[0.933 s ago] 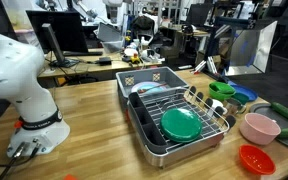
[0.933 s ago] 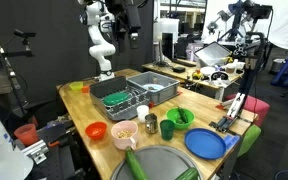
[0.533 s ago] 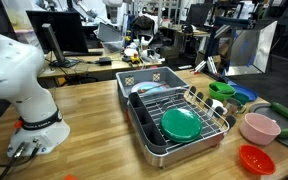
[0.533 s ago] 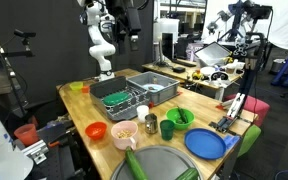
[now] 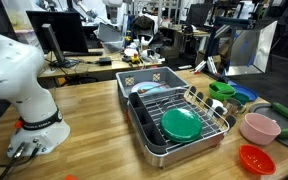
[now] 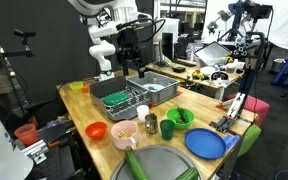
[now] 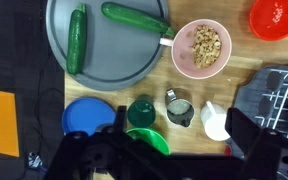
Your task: Pour the contents in the silver jug into the white mug
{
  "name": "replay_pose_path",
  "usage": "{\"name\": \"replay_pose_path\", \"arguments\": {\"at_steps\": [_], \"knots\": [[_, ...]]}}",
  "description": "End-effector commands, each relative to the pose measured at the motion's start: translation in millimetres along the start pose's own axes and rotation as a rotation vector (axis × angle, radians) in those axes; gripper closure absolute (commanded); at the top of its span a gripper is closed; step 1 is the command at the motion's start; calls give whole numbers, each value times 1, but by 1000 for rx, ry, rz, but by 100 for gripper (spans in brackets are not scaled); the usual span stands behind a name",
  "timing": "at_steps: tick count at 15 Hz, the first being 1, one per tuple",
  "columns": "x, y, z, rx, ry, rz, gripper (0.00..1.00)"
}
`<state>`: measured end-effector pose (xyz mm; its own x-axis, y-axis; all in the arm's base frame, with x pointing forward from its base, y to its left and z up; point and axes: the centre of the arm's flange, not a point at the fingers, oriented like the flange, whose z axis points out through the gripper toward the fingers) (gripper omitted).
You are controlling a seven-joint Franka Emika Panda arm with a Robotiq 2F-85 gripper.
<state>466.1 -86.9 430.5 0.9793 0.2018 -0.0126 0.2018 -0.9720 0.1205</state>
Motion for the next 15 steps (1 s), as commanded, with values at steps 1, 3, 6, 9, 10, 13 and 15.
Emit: {"name": "replay_pose_path", "arguments": {"at_steps": [1, 3, 6, 9, 10, 13, 15], "knots": [[1, -1, 10, 6, -13, -10, 0], [3, 0, 15, 7, -15, -17, 0], [3, 1, 10, 4, -6, -17, 0], [6, -1, 26, 80, 49, -110, 0], [8, -3, 37, 106, 99, -150, 0], [11, -7, 77, 167, 204, -226, 0], [3, -9, 108, 196, 251, -303, 0]]}}
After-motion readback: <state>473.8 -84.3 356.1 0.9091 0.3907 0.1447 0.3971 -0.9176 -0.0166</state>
